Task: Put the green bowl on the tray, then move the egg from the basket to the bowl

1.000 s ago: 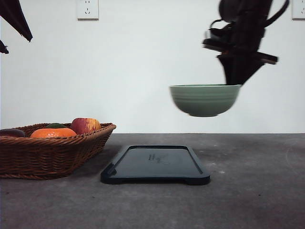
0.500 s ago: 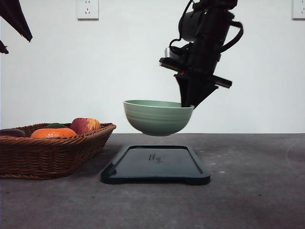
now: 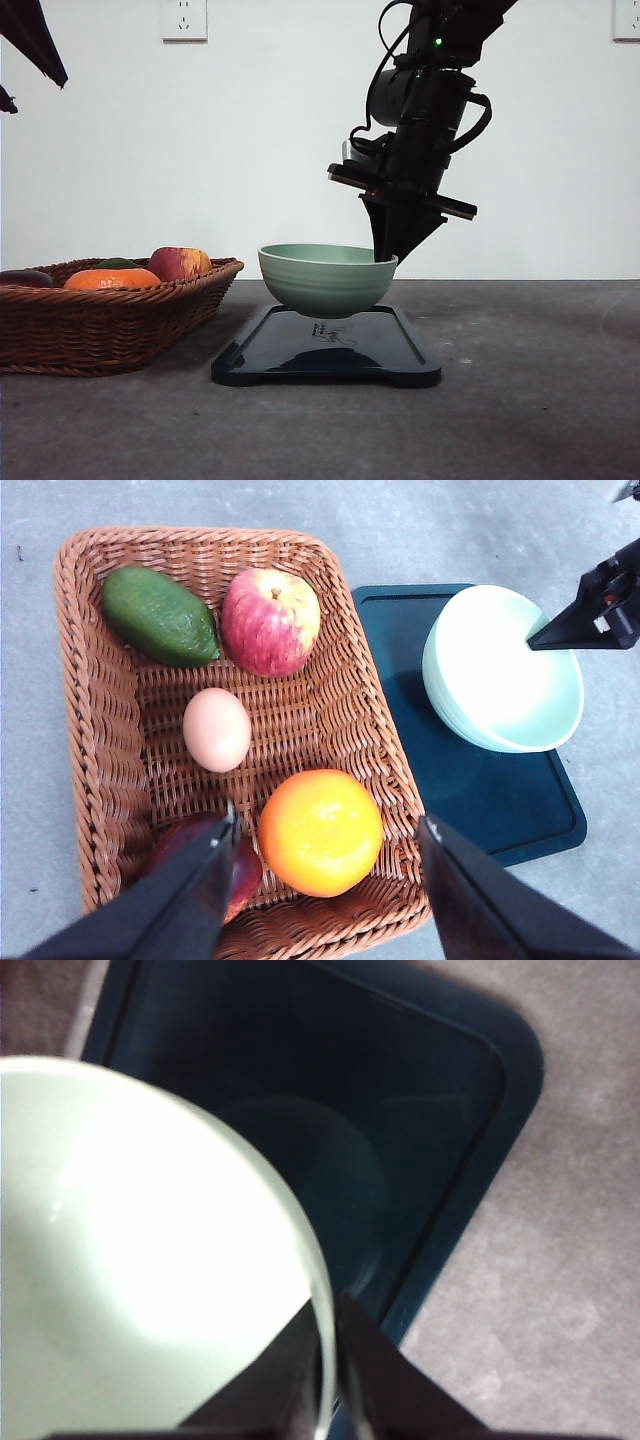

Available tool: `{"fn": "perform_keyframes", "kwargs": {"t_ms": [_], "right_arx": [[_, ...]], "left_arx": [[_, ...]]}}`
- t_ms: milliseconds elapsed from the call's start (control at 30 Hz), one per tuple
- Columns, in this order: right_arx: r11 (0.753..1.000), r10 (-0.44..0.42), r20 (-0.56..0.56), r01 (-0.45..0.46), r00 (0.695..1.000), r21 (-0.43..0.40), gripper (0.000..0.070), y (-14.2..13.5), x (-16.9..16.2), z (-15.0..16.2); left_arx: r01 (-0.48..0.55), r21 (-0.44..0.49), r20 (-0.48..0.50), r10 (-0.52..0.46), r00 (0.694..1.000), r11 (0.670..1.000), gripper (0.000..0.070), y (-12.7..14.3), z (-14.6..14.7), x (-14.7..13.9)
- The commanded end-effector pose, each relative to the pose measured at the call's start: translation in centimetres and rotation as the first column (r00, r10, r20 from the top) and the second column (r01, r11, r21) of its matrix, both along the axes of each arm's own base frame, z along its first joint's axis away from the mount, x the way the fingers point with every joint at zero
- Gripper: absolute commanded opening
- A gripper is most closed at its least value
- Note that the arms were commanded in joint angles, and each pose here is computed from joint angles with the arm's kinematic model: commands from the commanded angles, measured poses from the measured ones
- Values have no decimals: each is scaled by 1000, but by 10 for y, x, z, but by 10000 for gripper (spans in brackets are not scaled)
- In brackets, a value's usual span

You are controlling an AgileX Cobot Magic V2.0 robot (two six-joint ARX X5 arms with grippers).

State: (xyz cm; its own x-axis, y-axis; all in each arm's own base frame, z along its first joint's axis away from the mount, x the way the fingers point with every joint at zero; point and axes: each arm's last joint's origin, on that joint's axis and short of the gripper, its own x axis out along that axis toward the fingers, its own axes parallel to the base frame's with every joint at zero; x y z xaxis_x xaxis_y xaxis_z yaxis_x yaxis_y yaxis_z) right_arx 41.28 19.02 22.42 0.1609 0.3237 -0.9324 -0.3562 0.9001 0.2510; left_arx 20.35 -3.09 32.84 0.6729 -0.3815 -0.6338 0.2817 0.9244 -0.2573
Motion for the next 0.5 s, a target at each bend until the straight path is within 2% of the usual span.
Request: {"fn": "perform_keyframes", "kwargs": {"t_ms": [0, 267, 300, 400, 467], "right_arx": [[1000, 2, -10, -2, 1000, 1, 0, 7, 6, -10], [1000, 15, -12, -15, 1000, -3, 8, 10, 6, -15], [1000, 16, -11, -16, 1000, -3, 26, 10, 6, -15], [1000, 15, -16, -15, 1000, -4, 186, 10, 6, -15], [1000, 18, -15, -18, 1000, -4, 215, 11, 5, -15]], "left_arx": [[5, -5, 28, -5, 1000, 1000, 351, -1, 8, 2], [4, -5, 27, -4, 1000, 1000, 350, -1, 8, 2], [4, -5, 27, -4, 1000, 1000, 350, -1, 8, 2], [5, -5, 25, -5, 1000, 1000, 350, -1, 8, 2], [5, -4, 22, -4, 1000, 1000, 350, -1, 8, 2]]}}
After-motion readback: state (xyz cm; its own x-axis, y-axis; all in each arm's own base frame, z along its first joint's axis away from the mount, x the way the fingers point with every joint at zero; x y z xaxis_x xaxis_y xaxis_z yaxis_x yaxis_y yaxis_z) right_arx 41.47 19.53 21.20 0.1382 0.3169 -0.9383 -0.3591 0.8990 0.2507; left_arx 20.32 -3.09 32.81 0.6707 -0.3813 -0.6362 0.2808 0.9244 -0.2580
